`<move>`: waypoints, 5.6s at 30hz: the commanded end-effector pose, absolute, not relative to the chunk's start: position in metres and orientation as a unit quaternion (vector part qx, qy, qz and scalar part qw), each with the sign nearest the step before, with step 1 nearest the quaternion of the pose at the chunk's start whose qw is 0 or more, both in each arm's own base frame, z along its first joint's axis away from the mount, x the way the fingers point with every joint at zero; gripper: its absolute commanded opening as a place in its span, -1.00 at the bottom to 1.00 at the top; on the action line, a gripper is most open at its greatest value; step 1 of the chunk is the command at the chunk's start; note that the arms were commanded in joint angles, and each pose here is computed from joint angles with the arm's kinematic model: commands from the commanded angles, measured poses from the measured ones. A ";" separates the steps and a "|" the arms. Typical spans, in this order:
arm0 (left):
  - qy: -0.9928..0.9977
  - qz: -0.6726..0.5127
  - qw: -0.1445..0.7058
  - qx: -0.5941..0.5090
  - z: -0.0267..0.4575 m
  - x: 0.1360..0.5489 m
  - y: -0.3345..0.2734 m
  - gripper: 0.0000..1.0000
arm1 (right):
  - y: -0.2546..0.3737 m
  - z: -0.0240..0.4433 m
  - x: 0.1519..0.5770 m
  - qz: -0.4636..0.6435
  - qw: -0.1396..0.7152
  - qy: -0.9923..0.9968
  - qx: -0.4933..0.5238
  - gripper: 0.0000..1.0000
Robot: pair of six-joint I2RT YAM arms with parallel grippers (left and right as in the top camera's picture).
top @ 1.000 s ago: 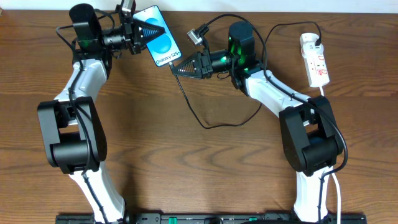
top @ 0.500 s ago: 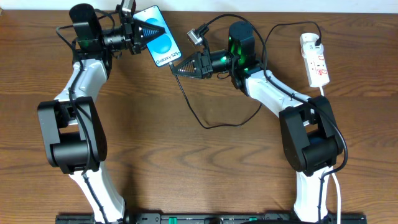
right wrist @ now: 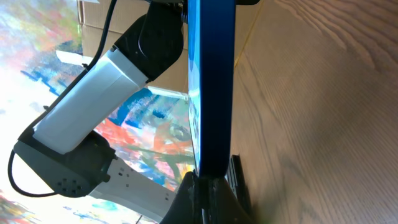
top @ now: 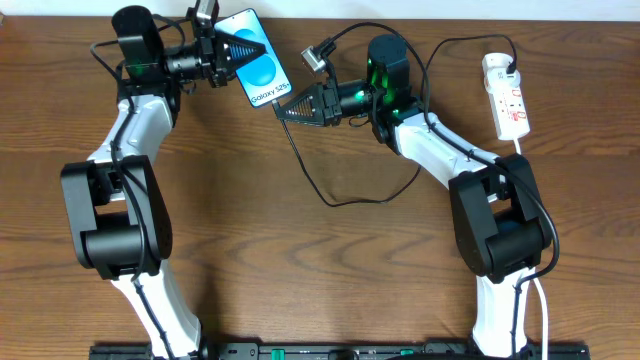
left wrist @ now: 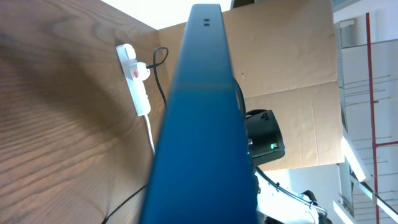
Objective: Plug charger to phone and switch on socket
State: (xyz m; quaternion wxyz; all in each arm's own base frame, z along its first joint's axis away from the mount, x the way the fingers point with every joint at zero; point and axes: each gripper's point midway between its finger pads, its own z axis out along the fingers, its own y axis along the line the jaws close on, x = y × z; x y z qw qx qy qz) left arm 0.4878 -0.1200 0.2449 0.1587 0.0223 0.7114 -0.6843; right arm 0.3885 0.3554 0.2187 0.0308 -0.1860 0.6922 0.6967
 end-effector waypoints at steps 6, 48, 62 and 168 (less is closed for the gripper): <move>0.704 -0.690 0.146 0.081 0.260 0.468 -0.152 -0.86 | 0.355 0.217 0.405 0.691 0.067 0.701 -0.163 -0.98; 0.707 -0.687 0.156 0.057 0.260 0.475 -0.130 -0.86 | 0.350 0.218 0.412 0.690 0.075 0.703 -0.153 -0.41; 0.708 -0.680 0.184 0.034 0.260 0.483 -0.095 -0.86 | 0.355 0.218 0.407 0.691 0.070 0.702 -0.158 -0.12; 0.715 -0.690 0.101 0.037 0.160 0.460 -0.157 -0.86 | 0.178 0.304 0.467 0.116 0.358 0.927 -0.001 0.99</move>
